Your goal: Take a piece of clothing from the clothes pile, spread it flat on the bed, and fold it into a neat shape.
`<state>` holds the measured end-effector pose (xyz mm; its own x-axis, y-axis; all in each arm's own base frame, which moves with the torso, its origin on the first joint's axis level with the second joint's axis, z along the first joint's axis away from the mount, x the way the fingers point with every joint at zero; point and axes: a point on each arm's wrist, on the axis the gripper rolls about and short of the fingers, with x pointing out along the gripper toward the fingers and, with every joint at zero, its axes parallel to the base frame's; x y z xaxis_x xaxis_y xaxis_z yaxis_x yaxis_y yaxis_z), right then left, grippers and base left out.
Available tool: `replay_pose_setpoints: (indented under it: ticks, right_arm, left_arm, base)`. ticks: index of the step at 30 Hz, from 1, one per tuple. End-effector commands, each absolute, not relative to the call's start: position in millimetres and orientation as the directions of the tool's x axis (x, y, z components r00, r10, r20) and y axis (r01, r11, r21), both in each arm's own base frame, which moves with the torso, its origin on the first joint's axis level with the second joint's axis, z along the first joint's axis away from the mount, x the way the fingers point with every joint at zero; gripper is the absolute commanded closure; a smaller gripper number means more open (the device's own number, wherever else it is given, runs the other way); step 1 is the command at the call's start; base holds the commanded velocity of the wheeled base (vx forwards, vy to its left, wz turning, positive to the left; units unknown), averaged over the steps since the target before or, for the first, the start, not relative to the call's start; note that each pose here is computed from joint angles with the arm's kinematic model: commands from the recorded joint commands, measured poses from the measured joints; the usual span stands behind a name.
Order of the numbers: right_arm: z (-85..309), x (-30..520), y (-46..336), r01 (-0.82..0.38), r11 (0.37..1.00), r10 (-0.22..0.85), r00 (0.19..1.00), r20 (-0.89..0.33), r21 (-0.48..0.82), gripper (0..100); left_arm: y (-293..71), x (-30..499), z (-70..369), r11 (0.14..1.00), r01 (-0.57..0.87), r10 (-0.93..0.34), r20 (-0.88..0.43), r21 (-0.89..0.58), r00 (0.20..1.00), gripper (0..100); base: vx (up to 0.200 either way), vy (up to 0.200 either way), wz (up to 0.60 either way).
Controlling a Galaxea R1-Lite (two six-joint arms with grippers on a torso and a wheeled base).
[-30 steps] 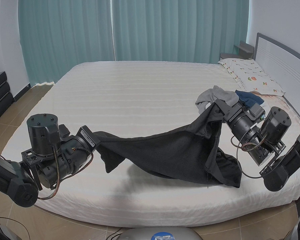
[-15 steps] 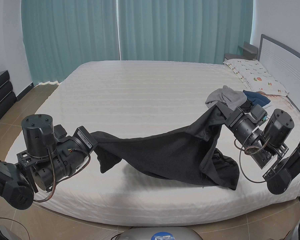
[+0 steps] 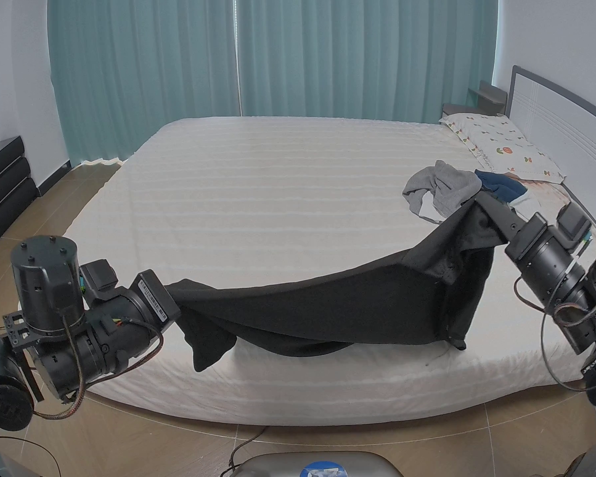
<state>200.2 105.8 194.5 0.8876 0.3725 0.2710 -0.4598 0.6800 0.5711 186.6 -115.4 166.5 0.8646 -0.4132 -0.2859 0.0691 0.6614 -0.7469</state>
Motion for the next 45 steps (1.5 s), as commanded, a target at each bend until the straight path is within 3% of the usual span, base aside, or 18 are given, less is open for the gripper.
replay_pose_setpoints:
  ticks: [1, 8, 13, 21, 33, 45]
  right_arm:
    - [280, 154, 84, -0.572, 0.639, 0.347, 0.811, 0.471, 0.514, 100]
    - [357, 176, 74, -0.517, 0.674, 0.261, 0.834, 0.486, 0.527, 100]
    - [402, 236, 66, -0.444, 0.722, 0.136, 0.843, 0.520, 0.530, 100]
    - [346, 318, 83, -0.293, 0.764, 0.112, 0.938, 0.329, 0.575, 100]
    - [298, 388, 103, -0.307, 0.781, 0.107, 0.924, 0.368, 0.544, 100]
    - [222, 436, 118, -0.238, 0.810, 0.115, 0.960, 0.254, 0.535, 100]
  left_arm:
    - [-108, 175, 224, 0.620, 0.169, -0.431, -0.152, -0.766, 0.890, 100]
    - [-112, 212, 260, 0.630, 0.140, -0.375, -0.141, -0.763, 0.916, 100]
    - [-119, 262, 268, 0.645, 0.069, -0.314, -0.182, -0.761, 0.932, 100]
    - [-125, 314, 255, 0.624, 0.007, -0.315, -0.244, -0.781, 0.917, 100]
    - [-128, 360, 217, 0.637, -0.069, -0.291, -0.322, -0.768, 0.901, 100]
    - [-138, 422, 163, 0.648, -0.120, -0.258, -0.365, -0.752, 0.894, 100]
  base:
    - [0.000, 0.000, 0.00]
    - [0.000, 0.000, 0.00]
    - [0.000, 0.000, 0.00]
    - [0.125, 0.000, 0.00]
    - [0.200, 0.000, 0.00]
    - [0.200, 0.000, 0.00]
